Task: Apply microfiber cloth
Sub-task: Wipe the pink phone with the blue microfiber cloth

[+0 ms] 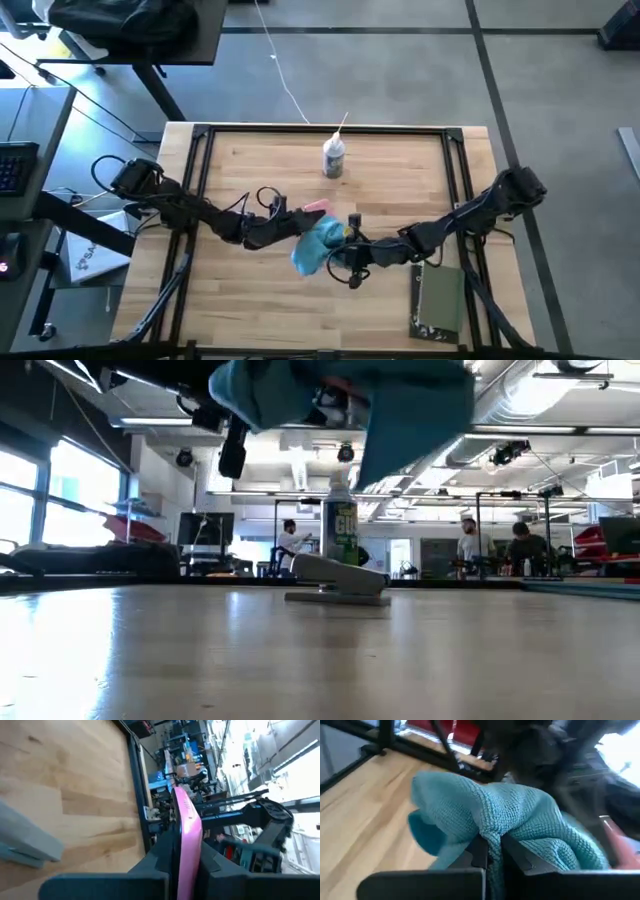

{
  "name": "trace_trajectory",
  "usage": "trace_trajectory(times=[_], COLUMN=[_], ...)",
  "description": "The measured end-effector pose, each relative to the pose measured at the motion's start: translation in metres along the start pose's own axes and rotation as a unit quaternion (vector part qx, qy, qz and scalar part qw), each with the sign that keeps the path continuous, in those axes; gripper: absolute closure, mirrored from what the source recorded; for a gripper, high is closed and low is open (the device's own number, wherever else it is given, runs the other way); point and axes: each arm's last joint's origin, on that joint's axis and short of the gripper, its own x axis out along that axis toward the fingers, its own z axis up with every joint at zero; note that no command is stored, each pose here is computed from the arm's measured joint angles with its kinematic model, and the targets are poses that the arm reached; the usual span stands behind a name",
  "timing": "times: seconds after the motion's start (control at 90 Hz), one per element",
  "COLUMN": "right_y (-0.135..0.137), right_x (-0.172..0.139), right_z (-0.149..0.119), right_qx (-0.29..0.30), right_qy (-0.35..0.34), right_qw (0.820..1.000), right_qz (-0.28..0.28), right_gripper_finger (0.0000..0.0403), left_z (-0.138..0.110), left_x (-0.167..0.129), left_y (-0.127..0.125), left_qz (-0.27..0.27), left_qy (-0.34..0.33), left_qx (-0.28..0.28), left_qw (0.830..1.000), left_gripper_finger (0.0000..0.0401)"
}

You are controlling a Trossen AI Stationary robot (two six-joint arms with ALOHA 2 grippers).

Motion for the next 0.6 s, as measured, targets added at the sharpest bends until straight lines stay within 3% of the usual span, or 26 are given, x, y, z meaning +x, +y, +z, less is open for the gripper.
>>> trace_trajectory(times=[0.189,0.4,0.6], right_y=[-0.016,-0.009,0.003], right_x=[-0.002,-0.004,-0.010], right_z=[0.002,0.005,0.007], right_qx=[-0.020,0.003,-0.003], right_qy=[0.009,-0.021,-0.025], right_qw=[0.999,0.997,0.995], right_qz=[-0.027,0.071,0.099], right_gripper_finger=[0.0403,0.0403,0.0403], left_z=[-0.002,-0.001,0.005], left_x=[-0.001,0.000,0.004], left_y=[-0.002,-0.005,-0.007], left_qz=[-0.008,-0.023,-0.030], left_qy=[0.010,0.019,0.013], left_qx=[-0.010,-0.015,-0.021], left_qw=[1.000,0.999,0.999], left_gripper_finger=[0.0396,0.0396,0.0396])
